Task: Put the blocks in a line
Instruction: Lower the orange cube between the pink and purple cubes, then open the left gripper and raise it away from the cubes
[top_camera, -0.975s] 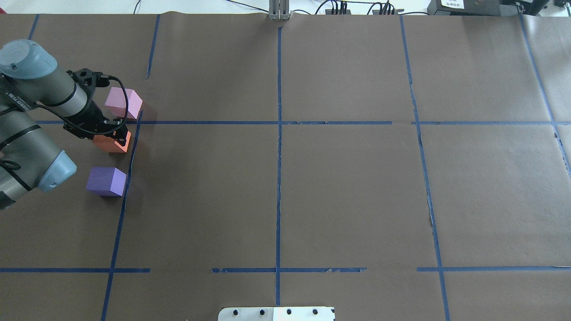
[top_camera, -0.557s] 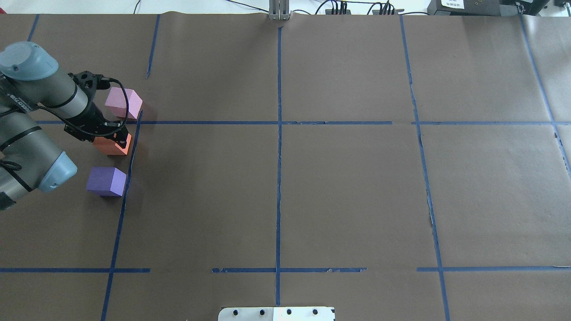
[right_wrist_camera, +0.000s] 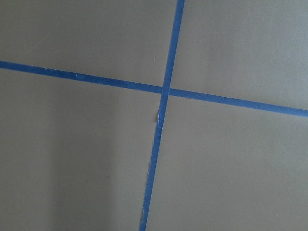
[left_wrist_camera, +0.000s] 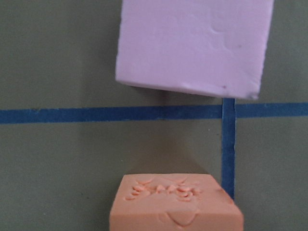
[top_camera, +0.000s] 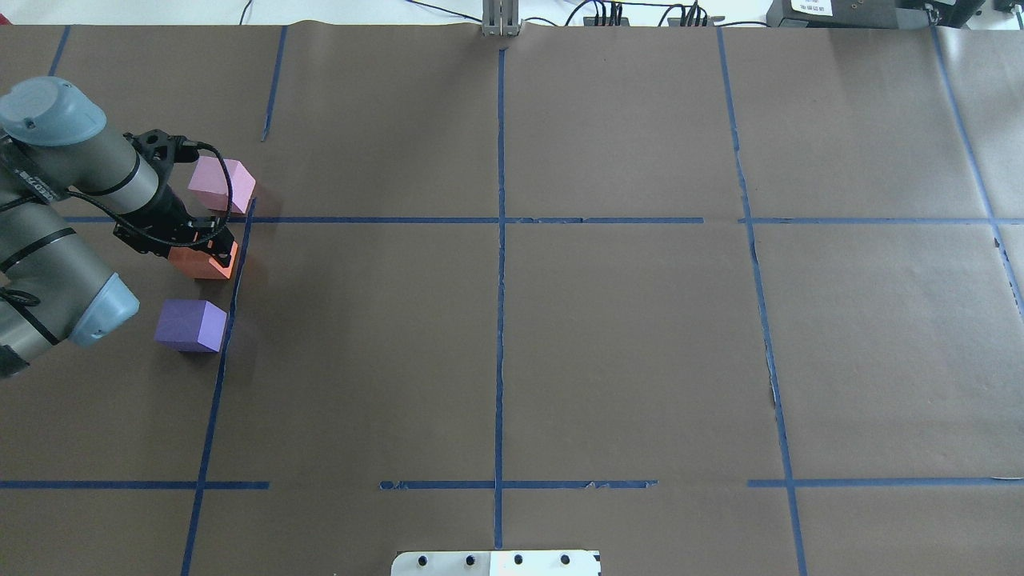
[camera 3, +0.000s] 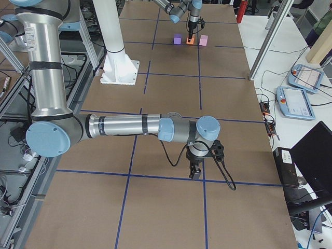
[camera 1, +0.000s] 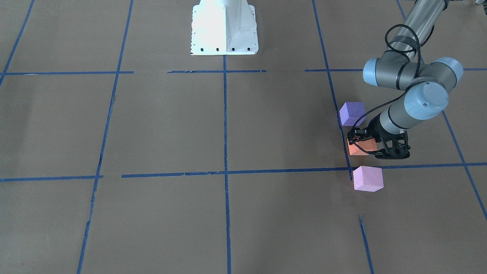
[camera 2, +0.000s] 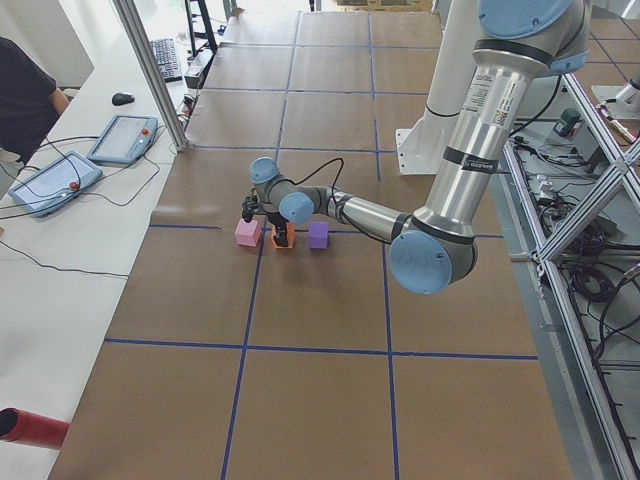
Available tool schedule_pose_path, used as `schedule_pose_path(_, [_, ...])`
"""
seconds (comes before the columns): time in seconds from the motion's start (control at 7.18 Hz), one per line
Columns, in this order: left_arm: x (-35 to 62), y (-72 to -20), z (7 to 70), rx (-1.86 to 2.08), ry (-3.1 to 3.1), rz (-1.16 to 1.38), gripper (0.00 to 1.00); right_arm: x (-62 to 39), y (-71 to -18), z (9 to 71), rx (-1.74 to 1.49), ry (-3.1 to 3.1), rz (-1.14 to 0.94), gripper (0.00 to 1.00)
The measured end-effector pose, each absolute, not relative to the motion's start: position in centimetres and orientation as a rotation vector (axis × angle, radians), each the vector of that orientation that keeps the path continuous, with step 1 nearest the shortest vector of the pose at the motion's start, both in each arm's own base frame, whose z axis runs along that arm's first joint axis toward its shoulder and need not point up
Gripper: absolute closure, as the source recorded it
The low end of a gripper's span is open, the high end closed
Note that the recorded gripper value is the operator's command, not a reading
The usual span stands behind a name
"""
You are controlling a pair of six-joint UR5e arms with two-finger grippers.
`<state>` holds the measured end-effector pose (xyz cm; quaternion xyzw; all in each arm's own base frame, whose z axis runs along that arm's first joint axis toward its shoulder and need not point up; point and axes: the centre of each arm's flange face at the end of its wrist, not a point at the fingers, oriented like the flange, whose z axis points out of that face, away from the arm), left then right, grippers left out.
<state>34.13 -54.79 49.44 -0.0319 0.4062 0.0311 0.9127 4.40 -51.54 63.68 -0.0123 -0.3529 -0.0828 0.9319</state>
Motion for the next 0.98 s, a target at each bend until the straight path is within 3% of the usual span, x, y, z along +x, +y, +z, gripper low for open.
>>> schedule_pose_path(0.98, [32.4,-54.7,46.2,-0.013,0.866,0.059,0.0,4.4,-51.5,63.7,-0.025,-0.722,-0.169,0.0])
